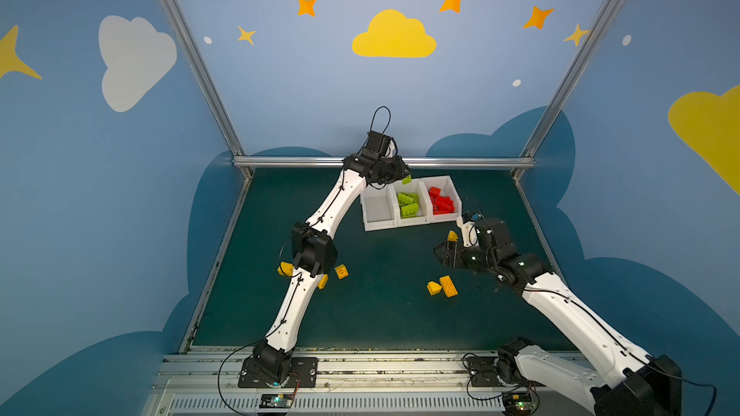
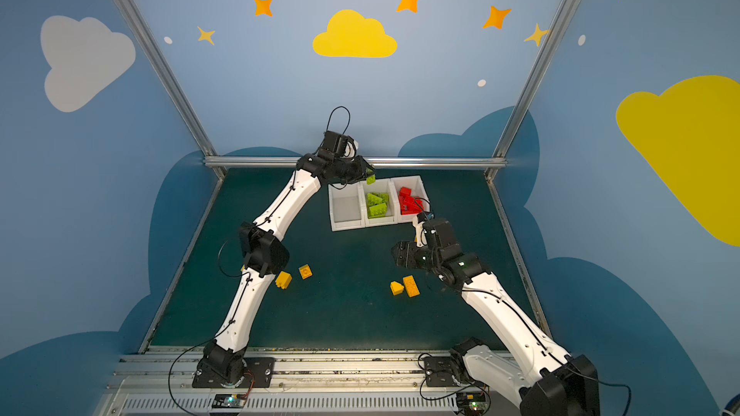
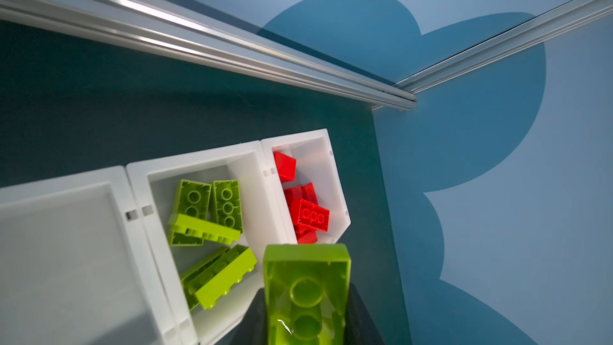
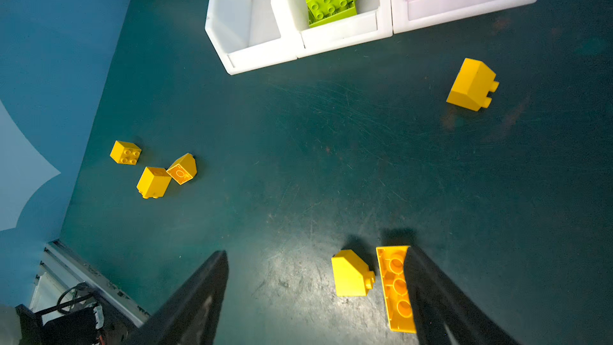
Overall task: Sort the legos into containers by color
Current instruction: Place the lego in the container, then pick up the lego from the middle-right of the table.
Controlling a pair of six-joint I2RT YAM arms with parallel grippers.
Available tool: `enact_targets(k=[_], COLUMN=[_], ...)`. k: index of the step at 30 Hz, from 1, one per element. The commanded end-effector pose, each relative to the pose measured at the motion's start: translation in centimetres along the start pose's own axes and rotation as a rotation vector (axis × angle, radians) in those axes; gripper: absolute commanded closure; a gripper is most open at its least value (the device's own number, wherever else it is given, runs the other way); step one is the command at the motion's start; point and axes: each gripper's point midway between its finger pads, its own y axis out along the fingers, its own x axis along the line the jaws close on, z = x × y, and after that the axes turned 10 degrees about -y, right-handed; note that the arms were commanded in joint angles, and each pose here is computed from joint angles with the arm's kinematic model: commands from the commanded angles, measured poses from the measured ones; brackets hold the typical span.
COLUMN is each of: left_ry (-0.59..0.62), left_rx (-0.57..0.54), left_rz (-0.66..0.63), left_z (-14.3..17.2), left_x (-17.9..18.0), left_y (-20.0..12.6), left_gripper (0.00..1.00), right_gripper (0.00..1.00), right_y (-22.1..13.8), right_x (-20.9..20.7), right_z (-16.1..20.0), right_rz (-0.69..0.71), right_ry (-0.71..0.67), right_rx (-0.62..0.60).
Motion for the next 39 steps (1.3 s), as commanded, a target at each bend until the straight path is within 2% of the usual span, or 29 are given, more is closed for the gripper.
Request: enact_targets(k=[1,6,14,20,23,29,35,39], left_ry=[-0.042,-0.127,-0.132,-0.123,-0.109,-0.043,0.068,0.045], left_rx=[0.018,0.044,0.056,0.041,0.032,0.021,0.000,-0.069], left_rz=[0.059,0.106,0.098,0.077,0.078,0.010,-0.090,-0.108], left_z=[-0.6,-0.6,-0.4,-0.9,-1.2,-0.4,3.3,5.9], left_x=[0.5,2.1,3.6,3.8,2.8,0.4,-0.6,0.3], left_y=[1.4,3.9,5.3,4.7,3.4,-1.3,-6.8,-11.4], left_gripper=[0.68,0.67,0.63,0.47,0.41,0.38,0.35,0.33], right_gripper=[0.19,0.19,0.19,0.15,0.13,0.13,0.12,0.12], right_y=[-0.5,-0.1,0.1,0.2,0.1,1.9,5.4,8.2], right_x=[0.6,0.2,-0.2,-1.5,-3.3,-7.6,-11.0,-13.1], right_z=[-0.5,0.0,0.2,0.2,0.0,-1.1,-2.4,-2.5], right_rz=[-0.008,0.012,0.028,0.079,0.152,0.223,0.333,0.414], right_ry=[-0.021,-0.014,0.005,0.034,0.063,0.180,0.208,0.212], right_rx=[0.006,0.029,0.037,0.042,0.033,0.068,0.151,0.223])
